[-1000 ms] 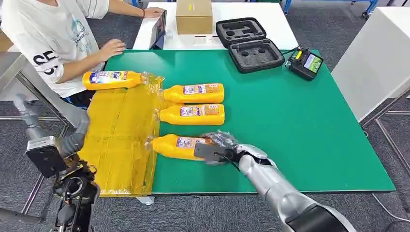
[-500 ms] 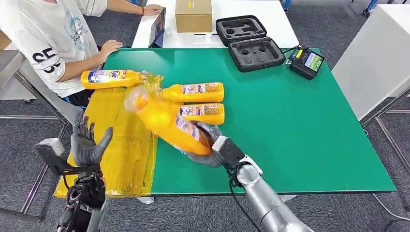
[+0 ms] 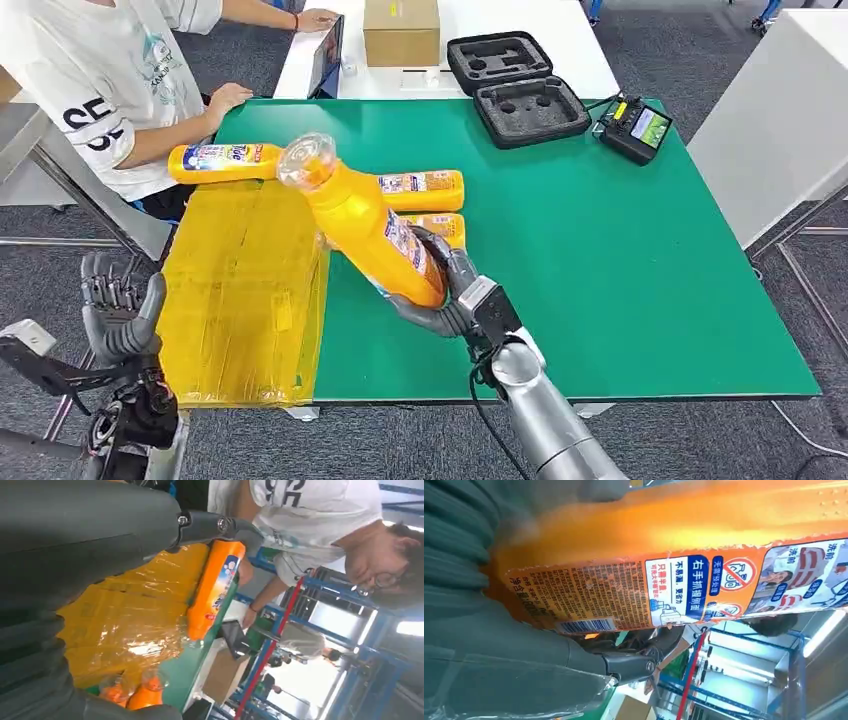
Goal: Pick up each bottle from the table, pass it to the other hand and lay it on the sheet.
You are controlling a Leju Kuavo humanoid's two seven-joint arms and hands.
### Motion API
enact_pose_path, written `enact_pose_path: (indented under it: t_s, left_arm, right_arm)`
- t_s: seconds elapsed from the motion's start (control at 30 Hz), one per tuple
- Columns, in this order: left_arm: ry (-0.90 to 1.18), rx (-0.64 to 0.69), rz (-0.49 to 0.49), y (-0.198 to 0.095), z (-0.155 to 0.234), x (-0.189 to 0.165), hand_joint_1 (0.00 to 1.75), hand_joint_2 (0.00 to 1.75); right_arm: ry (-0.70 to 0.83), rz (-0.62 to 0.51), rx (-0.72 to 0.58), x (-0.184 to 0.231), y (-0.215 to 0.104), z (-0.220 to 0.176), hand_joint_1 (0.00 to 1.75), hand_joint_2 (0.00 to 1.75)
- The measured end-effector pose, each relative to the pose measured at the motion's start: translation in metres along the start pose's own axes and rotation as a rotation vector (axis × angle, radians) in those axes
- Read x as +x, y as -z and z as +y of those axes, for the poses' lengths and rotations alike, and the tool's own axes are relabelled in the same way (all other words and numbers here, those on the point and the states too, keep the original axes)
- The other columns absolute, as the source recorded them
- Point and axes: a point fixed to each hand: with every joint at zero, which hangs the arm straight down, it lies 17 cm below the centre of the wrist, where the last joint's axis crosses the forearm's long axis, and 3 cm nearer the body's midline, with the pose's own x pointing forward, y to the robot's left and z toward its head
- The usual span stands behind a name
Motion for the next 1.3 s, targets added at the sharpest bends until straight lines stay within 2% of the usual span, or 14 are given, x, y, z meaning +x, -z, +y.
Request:
enact_pose_path:
  t_s: [0.13,0.33,0.53,0.67,0.83,1.0,1.13,1.3]
  left_arm:
    - [-0.010,-0.108,0.034,-0.009,-0.026,-0.007,0.00,1.75]
    - [-0.035,-0.303,0.121,-0.038,-0.088,-0.028,0.00,1.75]
    - [-0.134,-0.547,0.270,-0.091,-0.162,-0.052,0.00,1.75]
    - [-0.179,-0.649,0.349,-0.122,-0.197,-0.063,0.00,1.75]
    - [-0.224,-0.696,0.393,-0.133,-0.219,-0.071,0.00,1.75]
    - [-0.250,-0.707,0.444,-0.142,-0.224,-0.080,0.00,1.75]
    - [-0.340,-0.668,0.553,-0.147,-0.221,-0.092,0.00,1.75]
    - [-0.366,-0.612,0.586,-0.143,-0.215,-0.105,0.00,1.75]
  right_arm:
    - [-0.015,0.005,-0.028,-0.002,0.000,-0.005,1.75,1.75]
    - [-0.020,0.057,-0.055,-0.020,-0.005,-0.001,1.75,1.75]
    - [0.010,0.130,-0.051,-0.043,-0.012,0.015,1.75,1.75]
    - [0.021,0.154,-0.034,-0.050,-0.012,0.028,1.75,1.75]
    - [0.020,0.175,0.019,-0.056,-0.015,0.050,1.75,1.75]
    - [0.037,0.190,0.065,-0.058,-0.021,0.070,1.75,1.75]
    - [0.068,0.197,0.119,-0.058,-0.025,0.090,1.75,1.75]
    - [0.064,0.208,0.200,-0.059,-0.032,0.117,1.75,1.75]
